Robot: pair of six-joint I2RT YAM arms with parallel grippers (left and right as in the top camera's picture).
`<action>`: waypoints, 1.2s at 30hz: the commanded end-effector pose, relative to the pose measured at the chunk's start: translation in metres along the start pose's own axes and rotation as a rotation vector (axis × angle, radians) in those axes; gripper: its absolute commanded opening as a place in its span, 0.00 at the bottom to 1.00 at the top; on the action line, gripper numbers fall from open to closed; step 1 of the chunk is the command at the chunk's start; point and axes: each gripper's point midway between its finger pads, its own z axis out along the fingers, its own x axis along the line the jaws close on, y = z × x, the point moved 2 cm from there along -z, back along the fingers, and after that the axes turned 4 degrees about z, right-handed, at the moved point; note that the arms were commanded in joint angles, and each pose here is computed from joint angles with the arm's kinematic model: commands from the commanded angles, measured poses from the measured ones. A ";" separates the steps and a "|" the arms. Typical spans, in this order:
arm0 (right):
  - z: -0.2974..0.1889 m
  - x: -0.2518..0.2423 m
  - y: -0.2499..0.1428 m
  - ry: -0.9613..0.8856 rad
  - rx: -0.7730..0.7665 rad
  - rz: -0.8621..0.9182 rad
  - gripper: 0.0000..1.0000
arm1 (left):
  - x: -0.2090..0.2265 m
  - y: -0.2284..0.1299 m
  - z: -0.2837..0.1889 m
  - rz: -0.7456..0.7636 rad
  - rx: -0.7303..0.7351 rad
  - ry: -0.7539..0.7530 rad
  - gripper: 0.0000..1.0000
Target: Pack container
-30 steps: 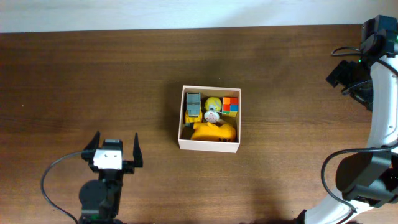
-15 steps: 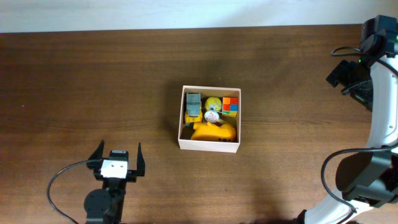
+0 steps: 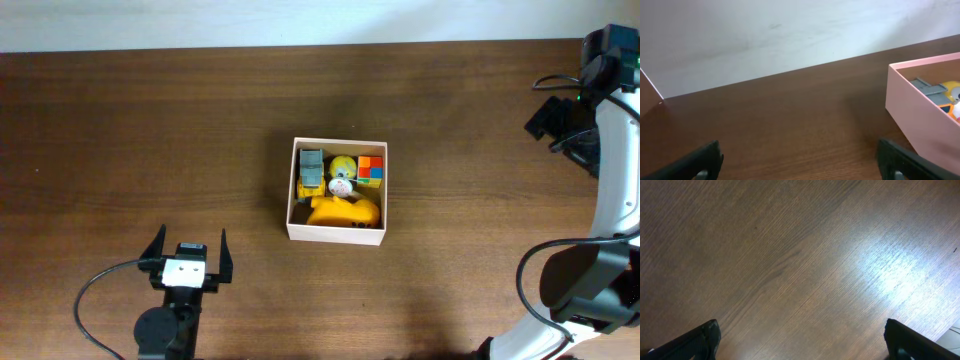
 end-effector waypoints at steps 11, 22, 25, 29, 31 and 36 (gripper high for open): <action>0.003 0.000 0.001 -0.006 0.005 0.009 0.99 | -0.002 0.000 0.000 0.019 -0.005 -0.009 0.99; -0.013 0.029 -0.018 0.033 -0.024 -0.080 0.99 | -0.002 0.000 0.000 0.019 -0.005 -0.008 0.99; -0.049 0.052 -0.043 0.116 -0.094 -0.169 0.99 | -0.002 0.000 0.000 0.019 -0.005 -0.008 0.99; -0.090 0.074 -0.068 0.232 -0.182 -0.252 0.99 | -0.002 0.000 0.000 0.019 -0.005 -0.008 0.99; -0.112 0.080 -0.080 0.295 -0.230 -0.285 0.99 | -0.002 0.000 0.000 0.019 -0.005 -0.008 0.99; -0.181 0.091 -0.086 0.525 -0.433 -0.279 0.99 | -0.002 0.000 0.000 0.019 -0.005 -0.008 0.99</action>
